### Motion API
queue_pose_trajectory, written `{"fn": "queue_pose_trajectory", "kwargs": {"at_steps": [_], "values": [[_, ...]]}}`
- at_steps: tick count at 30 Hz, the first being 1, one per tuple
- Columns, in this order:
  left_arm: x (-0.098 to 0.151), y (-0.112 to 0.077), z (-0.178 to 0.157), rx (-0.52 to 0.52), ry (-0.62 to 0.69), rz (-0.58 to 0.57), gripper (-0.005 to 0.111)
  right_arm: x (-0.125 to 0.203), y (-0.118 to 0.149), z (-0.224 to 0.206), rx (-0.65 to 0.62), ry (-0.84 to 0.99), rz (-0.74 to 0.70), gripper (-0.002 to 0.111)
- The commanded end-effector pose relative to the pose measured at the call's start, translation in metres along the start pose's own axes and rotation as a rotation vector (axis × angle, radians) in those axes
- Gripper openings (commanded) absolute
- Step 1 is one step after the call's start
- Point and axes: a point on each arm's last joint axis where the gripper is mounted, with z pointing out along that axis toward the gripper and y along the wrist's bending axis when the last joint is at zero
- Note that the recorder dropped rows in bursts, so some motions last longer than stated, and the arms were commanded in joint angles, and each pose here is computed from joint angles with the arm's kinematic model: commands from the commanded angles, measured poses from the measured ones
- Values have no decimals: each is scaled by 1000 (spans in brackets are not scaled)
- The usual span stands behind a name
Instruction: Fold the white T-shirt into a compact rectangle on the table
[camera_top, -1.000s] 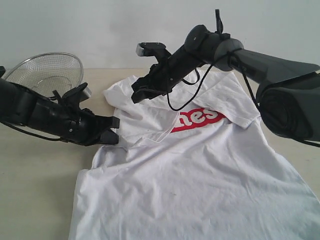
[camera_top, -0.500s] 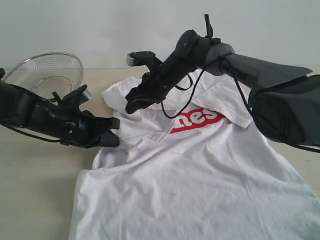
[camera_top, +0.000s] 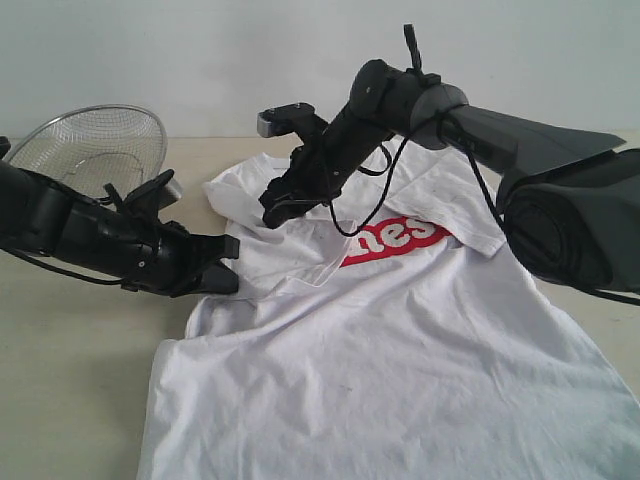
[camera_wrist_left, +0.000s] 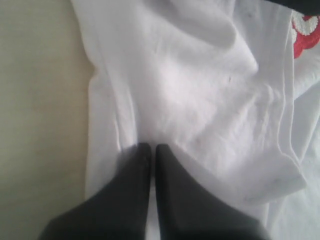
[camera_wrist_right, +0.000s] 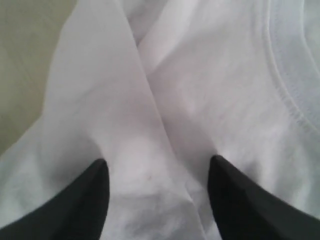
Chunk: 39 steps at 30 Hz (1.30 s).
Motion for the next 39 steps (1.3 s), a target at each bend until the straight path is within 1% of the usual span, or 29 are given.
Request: {"fn": "queue_pose_trajectory", "kwargs": {"at_steps": [1,2,3,6,7,8,10,11,18,23,26,29,32,36,39], "values": [[8,2,2,-14,34,14,5,1,2,-2,-22,24,22,44],[8,2,2,-14,34,14,5,1,2,-2,-22,24,19,38],[8,2,2,-14,34,14,5,1,2,-2,-22,24,19,35],[8,2,2,-14,34,14,5,5,2,-2,-32,57,-11,35],[8,2,2,-14,34,14,5,5,2,-2,-24,61,-18,32],[8,2,2,-14,34,14,5,5,1,-2,-12,57,-23,25],[8,2,2,-14,34,14,5,4,-1,-2,7,52,-33,7],[8,2,2,-14,34,14,5,4,-2,-2,11,48,-41,0],[8,2,2,-14,34,14,5,0,-4,-2,36,10,-34,0],[8,2,2,-14,34,12,5,0,-4,-2,45,11,39,0],[8,2,2,-14,34,12,5,1,-9,-4,100,21,87,0],[8,2,2,-14,34,12,5,1,-15,-9,184,40,108,0],[8,2,2,-14,34,12,5,-4,-16,-21,235,33,97,0],[8,2,2,-14,34,10,5,-12,-14,-38,278,22,113,0],[8,2,2,-14,34,10,5,-10,-14,-43,297,58,127,0]]}}
